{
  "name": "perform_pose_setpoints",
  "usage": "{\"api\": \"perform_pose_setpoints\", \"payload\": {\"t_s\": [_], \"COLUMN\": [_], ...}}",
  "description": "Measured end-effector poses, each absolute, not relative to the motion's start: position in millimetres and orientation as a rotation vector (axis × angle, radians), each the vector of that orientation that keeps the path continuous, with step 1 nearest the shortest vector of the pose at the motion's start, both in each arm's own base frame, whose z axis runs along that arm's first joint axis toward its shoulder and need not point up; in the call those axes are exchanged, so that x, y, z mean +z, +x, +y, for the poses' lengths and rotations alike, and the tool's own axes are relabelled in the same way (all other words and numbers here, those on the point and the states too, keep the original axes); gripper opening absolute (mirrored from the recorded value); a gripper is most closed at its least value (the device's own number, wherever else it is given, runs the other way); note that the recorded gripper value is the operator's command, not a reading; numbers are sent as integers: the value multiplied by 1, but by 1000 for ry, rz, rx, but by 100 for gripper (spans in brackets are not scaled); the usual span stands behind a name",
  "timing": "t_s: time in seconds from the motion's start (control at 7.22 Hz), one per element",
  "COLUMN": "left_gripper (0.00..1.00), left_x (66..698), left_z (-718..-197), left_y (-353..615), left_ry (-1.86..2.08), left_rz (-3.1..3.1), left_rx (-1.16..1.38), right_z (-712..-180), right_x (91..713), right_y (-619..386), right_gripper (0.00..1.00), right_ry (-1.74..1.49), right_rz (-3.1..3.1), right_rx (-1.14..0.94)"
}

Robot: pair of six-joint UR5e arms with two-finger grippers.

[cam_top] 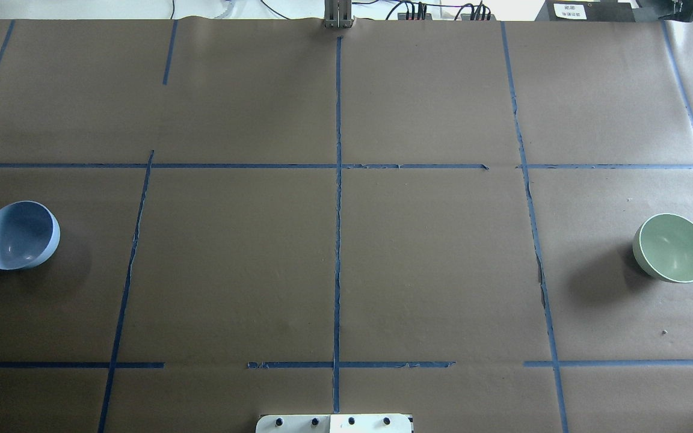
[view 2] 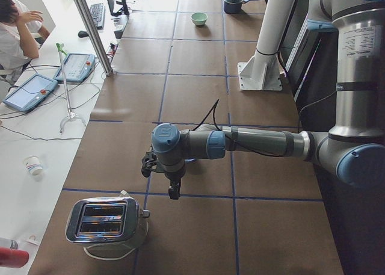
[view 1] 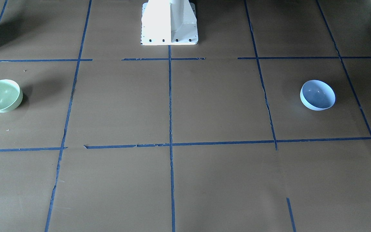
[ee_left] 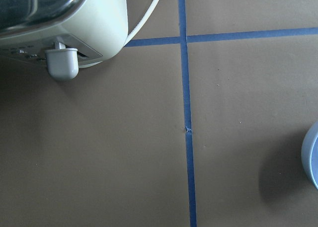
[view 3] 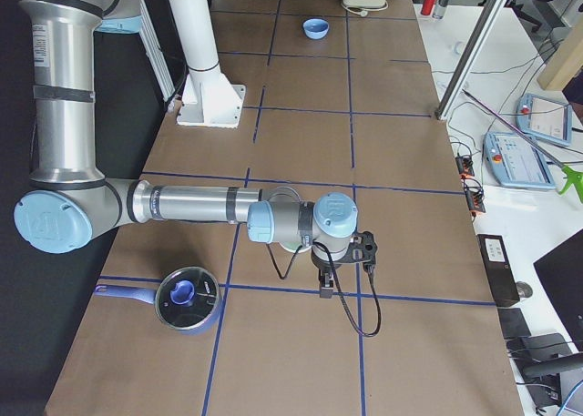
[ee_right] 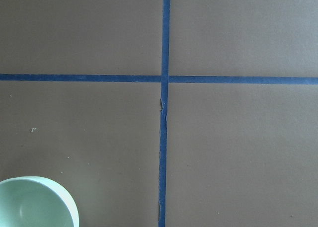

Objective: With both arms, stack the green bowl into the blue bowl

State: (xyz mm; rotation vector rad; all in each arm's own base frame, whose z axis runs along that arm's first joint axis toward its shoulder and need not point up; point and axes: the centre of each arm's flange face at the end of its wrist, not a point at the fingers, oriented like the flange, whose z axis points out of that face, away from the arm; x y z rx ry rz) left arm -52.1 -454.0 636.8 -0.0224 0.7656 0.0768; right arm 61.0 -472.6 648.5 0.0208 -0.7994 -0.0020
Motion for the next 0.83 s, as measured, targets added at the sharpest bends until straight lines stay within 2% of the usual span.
{"api": "perform_pose_setpoints", "payload": {"t_s": [0.83], "left_gripper": [100], "left_x": [628], "left_z": [-458], "left_y": [-53], "left_ry": [-3], "left_rz": [740], "left_rx": [86], "right_z": [-472], "right_x": [649], "right_y": [61], "right_gripper": [100], "right_ry": [17], "right_rz": [-803], "right_rx": [2]}}
